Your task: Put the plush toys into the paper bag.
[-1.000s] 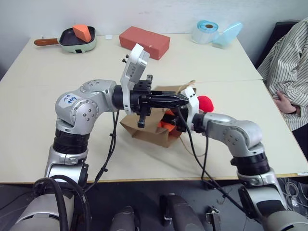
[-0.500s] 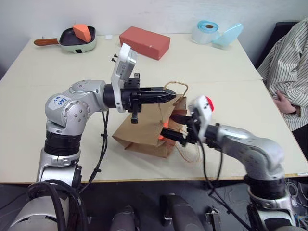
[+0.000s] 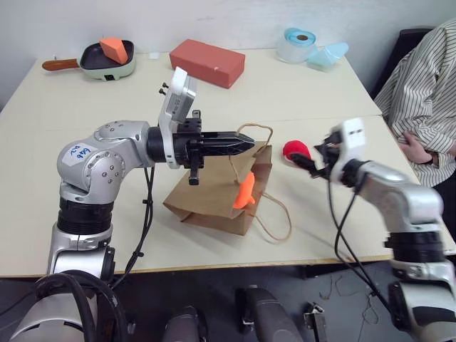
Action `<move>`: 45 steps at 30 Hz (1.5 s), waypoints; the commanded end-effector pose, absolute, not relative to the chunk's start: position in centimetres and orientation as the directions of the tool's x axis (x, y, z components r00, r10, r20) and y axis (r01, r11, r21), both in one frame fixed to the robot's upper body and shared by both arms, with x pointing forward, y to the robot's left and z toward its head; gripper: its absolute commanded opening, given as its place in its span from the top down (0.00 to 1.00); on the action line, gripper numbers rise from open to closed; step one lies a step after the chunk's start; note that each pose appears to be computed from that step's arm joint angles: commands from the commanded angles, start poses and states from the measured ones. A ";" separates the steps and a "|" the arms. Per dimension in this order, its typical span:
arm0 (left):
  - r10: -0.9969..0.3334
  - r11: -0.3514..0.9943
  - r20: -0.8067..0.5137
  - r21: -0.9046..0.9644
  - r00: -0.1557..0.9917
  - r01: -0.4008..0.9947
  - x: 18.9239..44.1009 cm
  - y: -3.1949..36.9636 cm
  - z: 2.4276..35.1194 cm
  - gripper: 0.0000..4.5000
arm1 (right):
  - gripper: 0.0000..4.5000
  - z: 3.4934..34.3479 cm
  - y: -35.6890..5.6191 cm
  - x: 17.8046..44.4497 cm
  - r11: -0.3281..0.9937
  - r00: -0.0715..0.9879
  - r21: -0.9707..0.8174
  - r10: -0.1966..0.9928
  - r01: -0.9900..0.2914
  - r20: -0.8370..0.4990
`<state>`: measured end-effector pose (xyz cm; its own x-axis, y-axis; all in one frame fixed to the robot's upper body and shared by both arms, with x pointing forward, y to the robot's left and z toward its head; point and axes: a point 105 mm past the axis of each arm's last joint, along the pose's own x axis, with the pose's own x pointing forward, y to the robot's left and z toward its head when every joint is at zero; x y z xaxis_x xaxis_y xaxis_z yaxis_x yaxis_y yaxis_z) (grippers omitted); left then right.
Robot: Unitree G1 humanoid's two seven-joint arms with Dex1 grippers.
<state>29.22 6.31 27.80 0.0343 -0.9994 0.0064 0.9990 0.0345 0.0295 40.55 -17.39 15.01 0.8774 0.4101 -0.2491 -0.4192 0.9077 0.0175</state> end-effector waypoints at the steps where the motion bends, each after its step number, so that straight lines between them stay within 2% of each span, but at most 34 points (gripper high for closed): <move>1: -0.998 0.053 0.022 0.077 0.052 0.996 29.1 7.3 29.0 1.00 | 0.01 14.6 -17.9 42.4 0.918 0.906 -0.112 0.346 -0.380 -0.242; 6: -0.994 0.111 -0.004 0.063 0.111 0.992 29.6 9.5 28.7 1.00 | 0.36 14.7 -17.1 42.7 0.906 0.896 -0.065 0.400 -0.418 -0.193; 12: -0.988 0.154 -0.016 0.060 0.155 0.986 30.1 10.8 28.5 1.00 | 0.82 15.9 -17.6 41.0 0.891 0.886 -0.044 0.442 -0.451 -0.137; 14: -0.988 0.155 -0.018 0.061 0.156 0.986 30.1 10.9 28.5 1.00 | 0.98 17.1 -18.0 39.7 0.876 0.874 -0.020 0.478 -0.482 -0.091; 17: -0.988 0.155 -0.019 0.063 0.156 0.986 30.1 11.0 28.5 1.00 | 0.99 19.4 -18.5 36.6 0.823 0.823 0.020 0.568 -0.568 -0.015; 20: -0.988 0.152 -0.020 0.064 0.154 0.986 30.0 11.1 28.5 1.00 | 0.99 19.9 -18.9 34.5 0.797 0.797 -0.003 0.603 -0.604 -0.027; 23: -0.989 0.147 -0.023 0.066 0.149 0.987 30.1 11.0 28.5 1.00 | 0.99 19.5 -18.9 34.7 0.812 0.814 -0.047 0.579 -0.581 -0.052; 27: -0.990 0.139 -0.017 0.078 0.141 0.987 30.2 10.5 28.7 1.00 | 0.99 20.1 -19.1 35.1 0.827 0.828 -0.029 0.561 -0.561 -0.011; 32: -0.990 0.136 -0.013 0.087 0.138 0.987 30.3 10.4 28.9 1.00 | 0.99 21.2 -19.7 30.7 0.749 0.750 -0.051 0.661 -0.660 -0.004; 36: -0.994 0.110 -0.012 0.094 0.112 0.989 30.0 10.1 29.1 1.00 | 0.99 21.4 -17.8 27.5 0.667 0.668 -0.050 0.743 -0.744 -0.032; 42: -0.999 0.047 -0.002 0.098 0.047 0.994 29.4 8.7 29.4 1.00 | 0.99 20.5 -12.0 27.7 0.576 0.579 -0.062 0.814 -0.815 -0.049; 45: -1.000 0.014 0.009 0.111 0.013 0.994 29.0 8.0 30.0 1.00 | 0.99 18.1 -9.9 29.4 0.567 0.587 -0.152 0.793 -0.809 -0.165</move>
